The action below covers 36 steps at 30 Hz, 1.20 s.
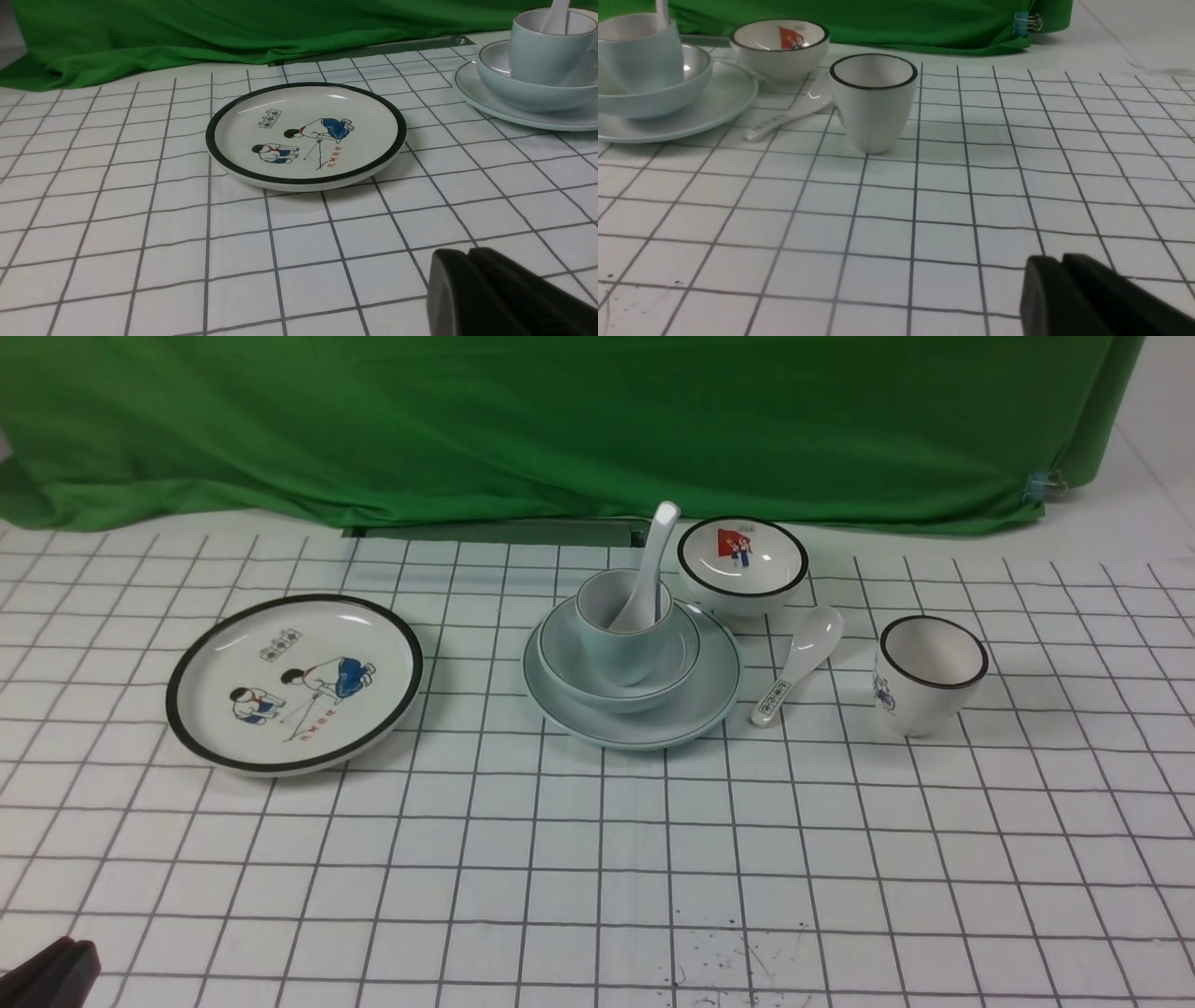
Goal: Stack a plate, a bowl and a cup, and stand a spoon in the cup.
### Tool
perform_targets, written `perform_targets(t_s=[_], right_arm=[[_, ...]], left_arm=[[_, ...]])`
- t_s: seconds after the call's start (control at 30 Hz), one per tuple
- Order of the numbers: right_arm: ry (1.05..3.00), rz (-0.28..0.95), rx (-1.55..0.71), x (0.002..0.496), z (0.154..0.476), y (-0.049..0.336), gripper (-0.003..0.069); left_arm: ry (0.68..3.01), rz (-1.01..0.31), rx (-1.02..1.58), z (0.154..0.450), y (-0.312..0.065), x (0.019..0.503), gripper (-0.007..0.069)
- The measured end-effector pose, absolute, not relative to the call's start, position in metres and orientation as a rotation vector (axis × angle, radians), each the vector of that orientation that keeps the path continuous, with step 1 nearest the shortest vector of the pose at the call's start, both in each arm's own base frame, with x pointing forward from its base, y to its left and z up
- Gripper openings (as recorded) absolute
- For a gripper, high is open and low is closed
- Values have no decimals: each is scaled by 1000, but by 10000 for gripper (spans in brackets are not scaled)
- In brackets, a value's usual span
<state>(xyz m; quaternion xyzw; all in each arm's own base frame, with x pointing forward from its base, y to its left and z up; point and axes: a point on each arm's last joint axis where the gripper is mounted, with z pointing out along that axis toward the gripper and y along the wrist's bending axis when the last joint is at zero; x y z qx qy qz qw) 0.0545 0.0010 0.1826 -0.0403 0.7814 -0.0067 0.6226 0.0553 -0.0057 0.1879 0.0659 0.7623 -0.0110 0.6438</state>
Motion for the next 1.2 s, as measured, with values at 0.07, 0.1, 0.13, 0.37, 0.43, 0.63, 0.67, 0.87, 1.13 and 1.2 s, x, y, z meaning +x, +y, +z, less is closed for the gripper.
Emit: perform_targets(t_s=[0.07,0.1,0.13,0.37,0.43,0.63,0.67,0.87,1.13,1.2], right_arm=[[1795,-15,-92,55,183,1,85],[1795,-16,-93,55,183,1,86],[1795,-16,-93,55,183,1,90],[1795,-15,-92,55,183,1,105],[1795,-15,-92,55,183,1,108],[1795,-15,-92,55,183,1,123],[1795,-15,-92,55,183,1,125],[1794,-15,-92,55,183,1,141],[1795,-15,-92,55,183,1,153],[1795,-15,-92,55,183,1,155]], left_arm=[[1736,-25,150,188,-6,55,-29],[1736,-25,150,188,-6,55,-29],[1736,-25,150,188,-6,55,-29],[1736,-25,150,188,-6,55,-29],[1736,-25,150,188,-6,55,-29],[1736,-25,150,188,-6,55,-29],[1736,-25,150,188,-6,55,-29],[1736,-25,150,188,-6,55,-29],[1736,-25,150,188,-6,55,-29],[1736,-25,150,188,-6,55,-29]])
